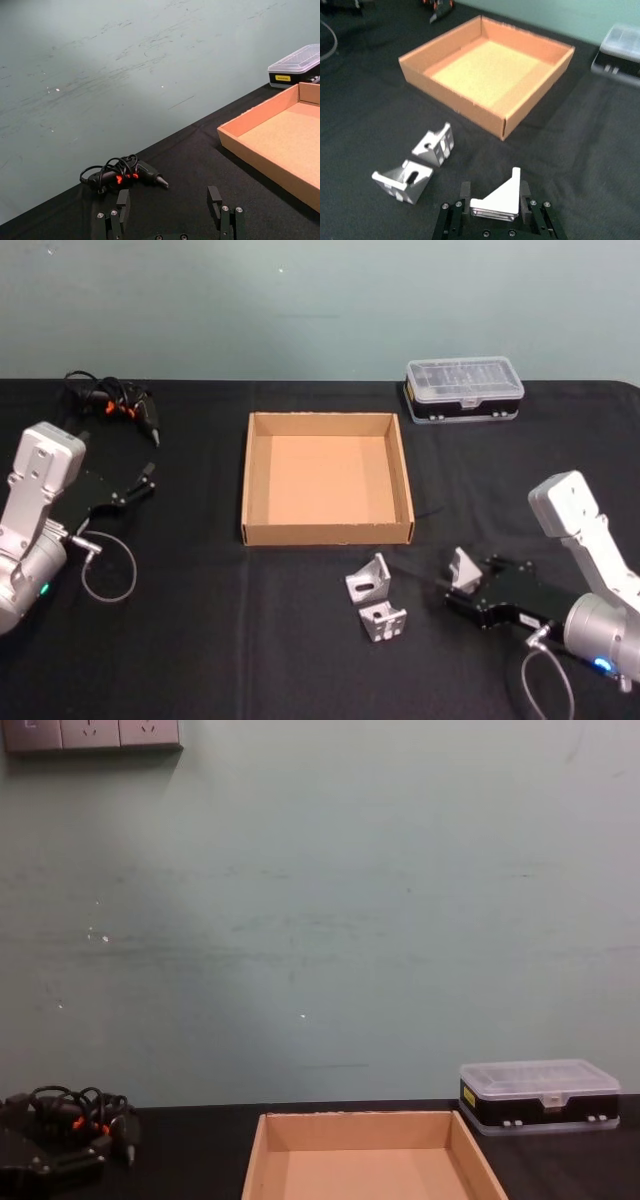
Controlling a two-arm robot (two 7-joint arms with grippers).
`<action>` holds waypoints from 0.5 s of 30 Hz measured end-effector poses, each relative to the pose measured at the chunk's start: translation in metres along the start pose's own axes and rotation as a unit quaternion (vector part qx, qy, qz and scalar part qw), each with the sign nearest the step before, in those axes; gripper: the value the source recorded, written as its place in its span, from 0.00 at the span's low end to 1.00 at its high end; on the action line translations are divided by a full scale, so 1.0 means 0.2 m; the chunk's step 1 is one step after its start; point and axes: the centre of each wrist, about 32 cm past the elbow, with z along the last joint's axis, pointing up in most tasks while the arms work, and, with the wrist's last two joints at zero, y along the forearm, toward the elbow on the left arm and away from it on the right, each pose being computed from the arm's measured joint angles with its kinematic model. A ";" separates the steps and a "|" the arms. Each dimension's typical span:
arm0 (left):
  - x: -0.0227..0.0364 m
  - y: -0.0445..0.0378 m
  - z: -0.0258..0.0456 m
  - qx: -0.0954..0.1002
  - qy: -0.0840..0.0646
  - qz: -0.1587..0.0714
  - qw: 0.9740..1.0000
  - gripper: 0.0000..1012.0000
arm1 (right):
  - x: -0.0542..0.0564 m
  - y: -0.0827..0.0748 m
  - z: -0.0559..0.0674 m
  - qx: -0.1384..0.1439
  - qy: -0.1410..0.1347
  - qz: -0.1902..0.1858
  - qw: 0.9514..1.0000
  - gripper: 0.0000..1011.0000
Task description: Use one hand to pick up the angle iron from the table and place it into the box.
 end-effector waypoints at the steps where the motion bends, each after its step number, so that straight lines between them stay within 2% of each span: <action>1: 0.000 0.000 0.000 0.000 0.000 0.000 1.000 1.00 | 0.00 0.00 0.01 0.005 -0.002 -0.001 1.000 0.56; 5: 0.000 0.000 0.000 0.000 0.000 0.000 1.000 1.00 | -0.01 -0.01 0.07 0.036 -0.016 -0.004 0.999 0.56; 9: 0.000 0.000 0.000 0.000 0.000 0.000 1.000 1.00 | 0.00 0.00 0.13 0.049 -0.026 -0.007 0.998 0.56; 12: 0.000 0.000 0.000 0.000 0.000 0.000 1.000 1.00 | 0.03 0.06 0.22 0.060 -0.039 0.001 0.997 0.56; 13: 0.000 0.000 0.000 0.000 0.000 0.000 1.000 1.00 | 0.03 0.06 0.22 0.060 -0.039 0.001 0.997 0.56; 15: 0.000 0.000 0.000 0.000 0.000 0.000 1.000 1.00 | 0.07 0.13 0.31 0.065 -0.048 0.011 0.997 0.56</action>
